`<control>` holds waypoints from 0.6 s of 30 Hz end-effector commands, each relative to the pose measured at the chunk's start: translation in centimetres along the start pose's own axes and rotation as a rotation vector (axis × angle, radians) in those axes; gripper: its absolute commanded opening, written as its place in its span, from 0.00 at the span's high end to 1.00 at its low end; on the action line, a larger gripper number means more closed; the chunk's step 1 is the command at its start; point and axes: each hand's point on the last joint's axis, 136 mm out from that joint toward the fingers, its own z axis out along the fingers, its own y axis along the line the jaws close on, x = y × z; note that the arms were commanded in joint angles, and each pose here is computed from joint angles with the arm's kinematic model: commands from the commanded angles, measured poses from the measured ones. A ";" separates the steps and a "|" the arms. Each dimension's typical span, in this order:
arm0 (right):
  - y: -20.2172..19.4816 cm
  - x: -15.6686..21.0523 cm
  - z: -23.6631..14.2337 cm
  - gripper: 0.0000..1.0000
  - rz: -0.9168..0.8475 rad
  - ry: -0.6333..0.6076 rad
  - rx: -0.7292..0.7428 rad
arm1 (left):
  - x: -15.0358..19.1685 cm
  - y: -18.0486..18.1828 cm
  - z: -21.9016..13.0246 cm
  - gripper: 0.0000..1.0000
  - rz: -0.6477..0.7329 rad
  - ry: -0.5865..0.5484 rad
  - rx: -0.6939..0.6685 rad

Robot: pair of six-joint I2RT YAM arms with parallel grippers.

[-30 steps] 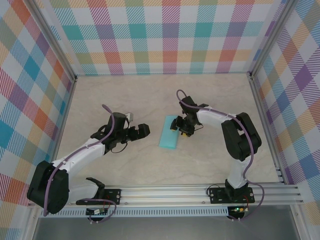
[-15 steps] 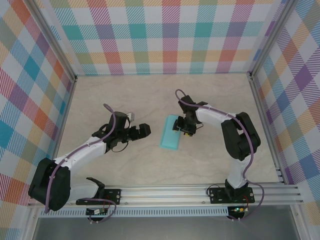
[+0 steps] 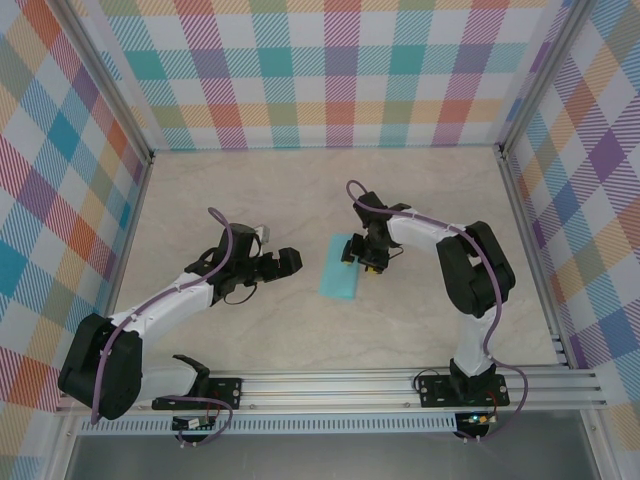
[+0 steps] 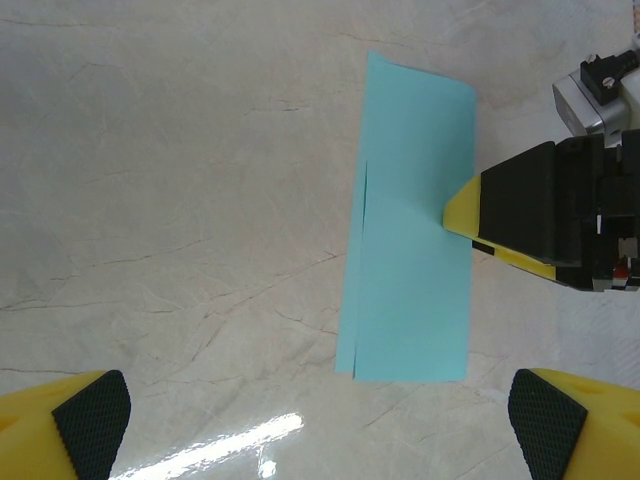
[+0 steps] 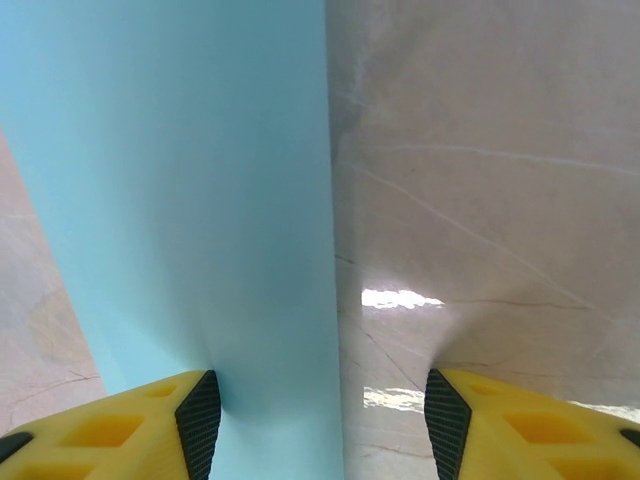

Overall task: Fold a paper plane with a square sheet of paper (pick it up from the middle)
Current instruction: Fold the square sheet of paper in half at the center of the table.

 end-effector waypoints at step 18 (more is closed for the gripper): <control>-0.6 -0.1 1.3 0.41 0.023 0.020 0.042 | -0.5 -0.9 0.5 0.01 0.050 -0.008 0.030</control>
